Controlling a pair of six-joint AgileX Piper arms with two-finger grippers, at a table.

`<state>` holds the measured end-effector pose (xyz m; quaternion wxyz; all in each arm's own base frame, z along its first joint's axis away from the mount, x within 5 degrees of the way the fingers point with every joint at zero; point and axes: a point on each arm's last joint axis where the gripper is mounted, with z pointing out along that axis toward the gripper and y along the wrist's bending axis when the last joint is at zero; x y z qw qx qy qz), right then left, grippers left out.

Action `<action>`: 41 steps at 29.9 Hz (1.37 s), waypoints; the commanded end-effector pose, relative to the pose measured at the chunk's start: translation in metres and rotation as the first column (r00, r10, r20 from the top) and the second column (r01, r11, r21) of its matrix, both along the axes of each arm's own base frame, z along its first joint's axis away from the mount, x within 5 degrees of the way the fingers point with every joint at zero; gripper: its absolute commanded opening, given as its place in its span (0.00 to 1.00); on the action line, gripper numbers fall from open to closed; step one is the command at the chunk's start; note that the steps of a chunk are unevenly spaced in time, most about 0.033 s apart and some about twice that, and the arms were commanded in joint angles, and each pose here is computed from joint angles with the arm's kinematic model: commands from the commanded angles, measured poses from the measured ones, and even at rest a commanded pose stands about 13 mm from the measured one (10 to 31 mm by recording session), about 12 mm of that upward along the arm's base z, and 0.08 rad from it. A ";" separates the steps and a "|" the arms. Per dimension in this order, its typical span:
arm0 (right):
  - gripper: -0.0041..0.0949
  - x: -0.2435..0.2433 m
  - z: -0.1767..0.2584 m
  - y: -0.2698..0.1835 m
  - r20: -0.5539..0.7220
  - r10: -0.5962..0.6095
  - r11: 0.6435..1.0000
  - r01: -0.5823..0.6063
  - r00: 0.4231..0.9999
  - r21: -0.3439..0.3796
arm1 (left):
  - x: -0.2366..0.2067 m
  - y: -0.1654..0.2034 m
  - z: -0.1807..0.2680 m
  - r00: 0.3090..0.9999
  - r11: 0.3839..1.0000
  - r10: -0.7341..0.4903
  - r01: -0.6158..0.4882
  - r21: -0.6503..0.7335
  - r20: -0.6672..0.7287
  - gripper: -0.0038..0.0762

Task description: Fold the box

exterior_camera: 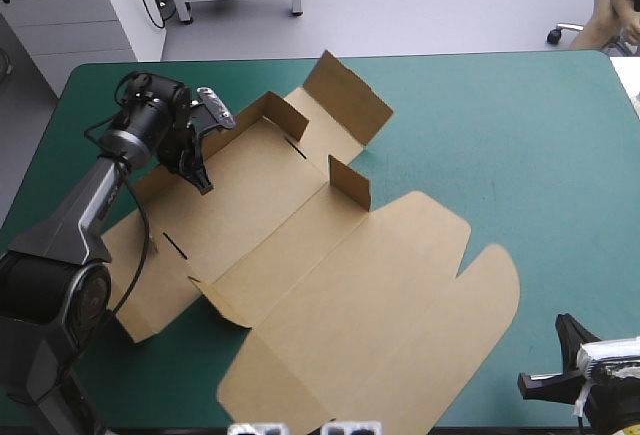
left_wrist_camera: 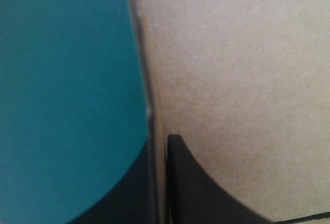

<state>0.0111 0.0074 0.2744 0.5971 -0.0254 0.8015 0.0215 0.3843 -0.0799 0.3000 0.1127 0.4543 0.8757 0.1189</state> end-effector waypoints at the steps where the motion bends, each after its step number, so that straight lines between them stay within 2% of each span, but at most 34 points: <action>1: 0.02 -0.005 0.014 0.000 0.124 -0.003 1.000 0.003 0.992 0.002 | -0.015 -0.011 0.041 0.987 0.974 -0.137 0.119 0.195 0.083 0.04; 6: 0.02 -0.005 0.014 0.000 0.124 -0.003 1.000 0.003 0.992 0.002 | -0.016 -0.039 0.052 0.928 0.905 -0.352 0.305 0.298 0.120 0.04; 10: 0.02 -0.005 0.014 0.000 0.124 -0.003 1.000 0.003 0.992 0.002 | -0.013 -0.062 0.059 0.861 0.875 -0.444 0.357 0.326 0.247 0.04; 13: 0.02 -0.005 0.014 0.000 0.124 -0.003 1.000 0.003 0.992 0.002 | -0.013 -0.085 0.065 0.784 0.850 -0.515 0.411 0.330 0.348 0.04; 17: 0.02 -0.005 0.014 0.000 0.124 -0.003 1.000 0.003 0.992 0.002 | -0.017 -0.110 0.070 0.712 0.837 -0.546 0.453 0.306 0.441 0.04; 21: 0.02 -0.005 0.014 0.000 0.124 -0.003 1.000 0.003 0.992 0.002 | -0.026 -0.125 0.070 0.700 0.827 -0.562 0.478 0.296 0.441 0.04; 27: 0.02 -0.005 0.014 0.000 0.124 -0.002 1.000 0.002 0.992 -0.002 | -0.037 -0.141 0.069 0.734 0.872 -0.487 0.439 0.216 0.474 0.04; 35: 0.02 -0.005 0.014 0.000 0.124 -0.002 1.000 0.002 0.992 -0.002 | -0.058 -0.165 0.073 0.709 0.855 -0.519 0.424 0.299 0.477 0.04; 41: 0.02 -0.005 0.014 0.000 0.124 -0.002 1.000 0.002 0.992 -0.002 | -0.078 -0.185 0.074 0.680 0.826 -0.563 0.454 0.333 0.469 0.04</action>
